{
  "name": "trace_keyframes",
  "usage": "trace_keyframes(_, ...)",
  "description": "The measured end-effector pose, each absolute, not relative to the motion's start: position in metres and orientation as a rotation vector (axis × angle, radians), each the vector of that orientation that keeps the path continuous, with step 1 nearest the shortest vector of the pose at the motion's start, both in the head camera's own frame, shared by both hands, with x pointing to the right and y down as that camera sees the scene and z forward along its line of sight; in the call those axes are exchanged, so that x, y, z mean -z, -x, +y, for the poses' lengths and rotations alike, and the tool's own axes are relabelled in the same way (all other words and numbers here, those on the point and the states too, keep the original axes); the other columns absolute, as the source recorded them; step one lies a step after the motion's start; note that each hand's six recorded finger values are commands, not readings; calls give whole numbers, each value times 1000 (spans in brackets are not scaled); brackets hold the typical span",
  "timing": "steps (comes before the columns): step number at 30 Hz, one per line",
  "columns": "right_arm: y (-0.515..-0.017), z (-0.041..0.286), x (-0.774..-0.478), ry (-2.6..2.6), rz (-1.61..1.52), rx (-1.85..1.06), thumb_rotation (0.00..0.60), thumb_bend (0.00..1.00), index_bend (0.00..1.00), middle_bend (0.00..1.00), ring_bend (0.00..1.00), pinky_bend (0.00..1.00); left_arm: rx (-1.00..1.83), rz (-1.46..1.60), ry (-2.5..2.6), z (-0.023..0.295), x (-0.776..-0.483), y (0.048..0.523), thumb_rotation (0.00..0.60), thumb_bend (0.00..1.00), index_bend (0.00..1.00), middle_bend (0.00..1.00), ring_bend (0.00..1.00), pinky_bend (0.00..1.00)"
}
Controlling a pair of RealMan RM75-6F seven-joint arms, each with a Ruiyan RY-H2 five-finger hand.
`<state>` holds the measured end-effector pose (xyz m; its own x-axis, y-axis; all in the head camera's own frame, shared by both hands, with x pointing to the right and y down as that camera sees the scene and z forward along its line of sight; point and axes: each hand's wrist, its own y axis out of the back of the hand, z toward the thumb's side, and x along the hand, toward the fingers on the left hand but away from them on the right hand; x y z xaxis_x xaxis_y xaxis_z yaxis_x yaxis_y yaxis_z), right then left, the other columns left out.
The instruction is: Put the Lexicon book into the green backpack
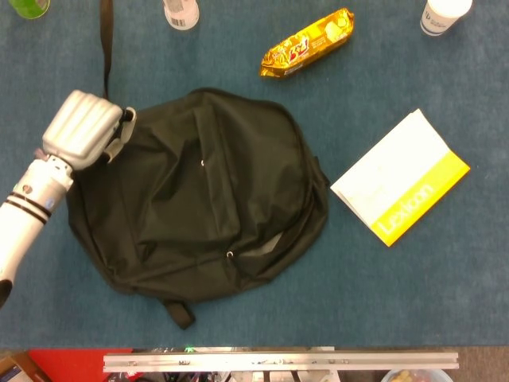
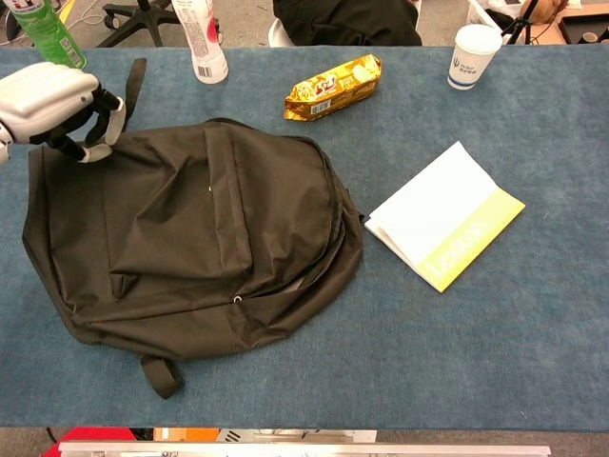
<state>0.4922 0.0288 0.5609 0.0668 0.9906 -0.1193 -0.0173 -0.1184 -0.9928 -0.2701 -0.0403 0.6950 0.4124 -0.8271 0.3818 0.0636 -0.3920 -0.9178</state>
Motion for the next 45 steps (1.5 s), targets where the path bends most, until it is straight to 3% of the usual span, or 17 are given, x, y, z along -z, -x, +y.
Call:
trace_keyframes(13, -494, 31, -561, 1317, -1101, -1256, 600, 290, 253, 383, 268, 454, 1063, 622, 1492, -85, -693, 225, 600, 294, 601, 688, 710, 872)
trace_keyframes(15, -495, 32, -561, 1318, -1103, -1260, 600, 290, 253, 384, 268, 454, 1066, 617, 1464, -91, -694, 222, 600, 294, 535, 620, 627, 812)
trace_keyframes(22, -497, 33, -561, 1318, -1107, -1266, 600, 290, 253, 392, 268, 454, 1126, 650, 1430, -104, -698, 228, 600, 294, 272, 240, 238, 495)
trace_keyframes(26, -497, 32, -561, 1321, -1104, -1265, 600, 290, 253, 395, 268, 454, 1148, 709, 1433, -104, -695, 240, 600, 293, 250, 195, 193, 438)
trace_keyframes(34, -494, 28, -569, 1347, -1081, -1268, 600, 289, 253, 395, 268, 454, 1159, 789, 1523, -71, -681, 266, 600, 294, 260, 201, 197, 434)
trace_keyframes(45, -484, 22, -581, 1381, -1044, -1267, 600, 290, 253, 395, 268, 454, 1123, 705, 1664, 17, -680, 291, 600, 293, 239, 207, 200, 411)
